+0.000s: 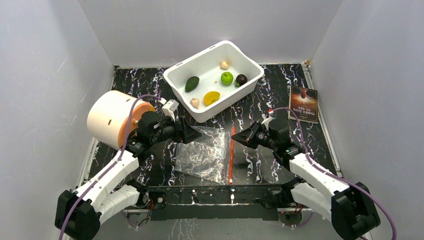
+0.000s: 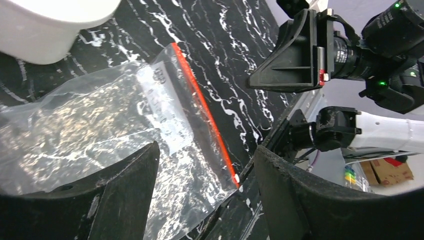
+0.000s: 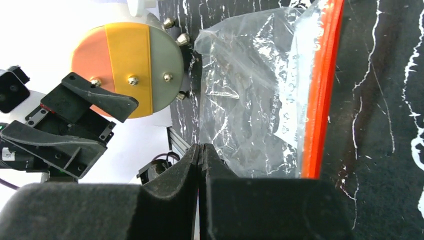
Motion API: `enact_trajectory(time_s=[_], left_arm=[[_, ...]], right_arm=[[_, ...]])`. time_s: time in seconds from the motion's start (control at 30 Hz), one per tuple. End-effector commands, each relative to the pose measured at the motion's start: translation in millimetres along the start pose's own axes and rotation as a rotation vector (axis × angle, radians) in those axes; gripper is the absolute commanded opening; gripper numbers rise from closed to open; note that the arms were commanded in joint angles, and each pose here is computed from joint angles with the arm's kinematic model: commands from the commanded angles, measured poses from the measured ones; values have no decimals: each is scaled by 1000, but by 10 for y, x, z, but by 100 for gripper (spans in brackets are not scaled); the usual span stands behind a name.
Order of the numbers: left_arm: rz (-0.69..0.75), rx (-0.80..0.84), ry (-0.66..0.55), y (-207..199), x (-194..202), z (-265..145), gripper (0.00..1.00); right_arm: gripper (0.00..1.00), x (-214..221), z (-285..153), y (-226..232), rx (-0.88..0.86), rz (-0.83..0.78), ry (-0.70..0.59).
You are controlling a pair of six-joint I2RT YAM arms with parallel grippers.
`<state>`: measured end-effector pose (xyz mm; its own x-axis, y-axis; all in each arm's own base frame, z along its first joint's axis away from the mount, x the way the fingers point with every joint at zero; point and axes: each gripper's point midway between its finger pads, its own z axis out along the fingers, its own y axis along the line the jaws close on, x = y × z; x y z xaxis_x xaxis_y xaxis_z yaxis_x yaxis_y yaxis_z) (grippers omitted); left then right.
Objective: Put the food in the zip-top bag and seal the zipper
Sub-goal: Pick up the zipper food storage bag at the center of the board.
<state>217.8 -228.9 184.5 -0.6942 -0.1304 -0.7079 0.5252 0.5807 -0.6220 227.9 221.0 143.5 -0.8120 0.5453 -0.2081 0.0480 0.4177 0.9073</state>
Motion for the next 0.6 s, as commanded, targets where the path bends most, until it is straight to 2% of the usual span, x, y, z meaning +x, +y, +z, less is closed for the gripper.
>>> enact_trajectory(time_s=[0.0,0.03,0.07,0.17,0.37,0.57], left_arm=[[14,96,-20,-227,-56,121,67],[12,84,-10,-215,-35,158,68],[9,67,-3,-194,-20,190,68],[23,58,2,-209,-5,257,68],[61,7,25,-176,51,343,68],[73,-5,33,-161,81,350,68]], right_arm=[[0,-173,-2,257,-54,-45,-74],[0,-200,20,155,-6,-63,-85],[5,-216,35,24,55,-77,-92],[25,-200,76,-228,140,-126,-78],[48,-34,196,-466,130,-130,-4],[49,107,329,-632,138,-111,89]])
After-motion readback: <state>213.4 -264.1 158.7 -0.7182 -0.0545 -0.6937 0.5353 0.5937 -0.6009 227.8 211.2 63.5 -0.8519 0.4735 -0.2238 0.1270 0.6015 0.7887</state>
